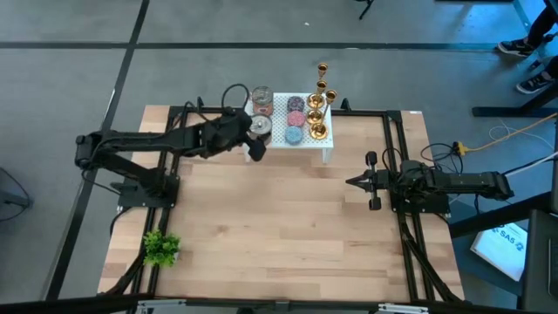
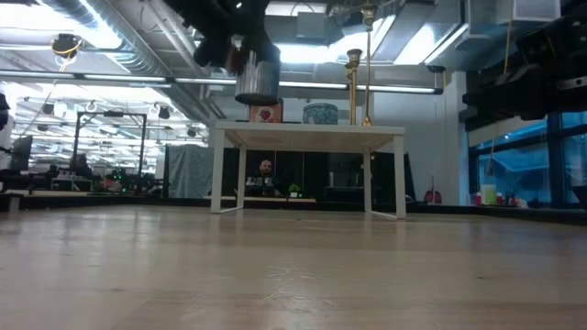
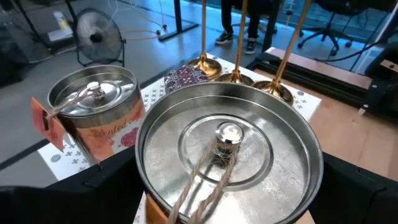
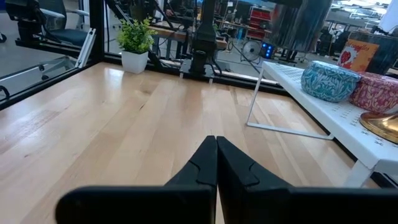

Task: Pick & Place candle stick holders
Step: Put the orange scented candle on the shelf and align it with the other orange scented candle

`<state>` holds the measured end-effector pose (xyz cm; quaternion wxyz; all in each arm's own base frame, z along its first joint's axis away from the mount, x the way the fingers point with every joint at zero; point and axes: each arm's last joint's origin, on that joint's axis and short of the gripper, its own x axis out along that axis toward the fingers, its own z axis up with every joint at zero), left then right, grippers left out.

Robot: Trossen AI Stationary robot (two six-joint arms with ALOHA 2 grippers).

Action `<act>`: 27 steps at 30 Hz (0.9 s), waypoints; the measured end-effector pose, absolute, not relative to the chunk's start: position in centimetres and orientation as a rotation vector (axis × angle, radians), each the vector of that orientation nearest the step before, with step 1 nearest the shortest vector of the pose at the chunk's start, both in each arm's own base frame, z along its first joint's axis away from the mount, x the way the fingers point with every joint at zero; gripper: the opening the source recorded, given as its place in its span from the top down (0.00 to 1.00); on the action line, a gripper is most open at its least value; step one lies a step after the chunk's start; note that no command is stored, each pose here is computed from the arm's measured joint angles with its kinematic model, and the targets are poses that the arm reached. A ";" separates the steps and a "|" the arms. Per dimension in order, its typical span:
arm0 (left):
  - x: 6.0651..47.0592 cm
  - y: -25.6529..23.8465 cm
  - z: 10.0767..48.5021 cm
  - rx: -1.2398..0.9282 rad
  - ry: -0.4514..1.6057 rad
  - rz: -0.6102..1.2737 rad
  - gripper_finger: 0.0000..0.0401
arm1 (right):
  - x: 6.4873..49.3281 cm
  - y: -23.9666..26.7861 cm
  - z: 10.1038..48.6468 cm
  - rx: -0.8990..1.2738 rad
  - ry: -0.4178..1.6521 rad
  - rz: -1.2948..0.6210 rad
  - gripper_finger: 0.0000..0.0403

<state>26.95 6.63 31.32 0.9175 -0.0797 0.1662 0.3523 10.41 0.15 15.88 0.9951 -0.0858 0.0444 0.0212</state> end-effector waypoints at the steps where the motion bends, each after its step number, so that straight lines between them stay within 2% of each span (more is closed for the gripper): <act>1: 26.9 6.8 31.1 -0.170 0.341 0.727 0.13 | 10.4 0.2 15.9 -0.172 0.089 0.042 1.00; 5: 26.5 7.3 29.0 -0.186 0.375 0.747 0.13 | 10.4 0.2 15.9 -0.172 0.089 0.042 1.00; 11: 26.4 8.0 27.6 -0.163 0.293 0.752 0.13 | 10.4 0.2 15.9 -0.172 0.089 0.043 1.00; 27: 26.1 11.2 26.8 -0.209 0.300 0.746 0.13 | 10.4 0.2 15.9 -0.172 0.089 0.043 1.00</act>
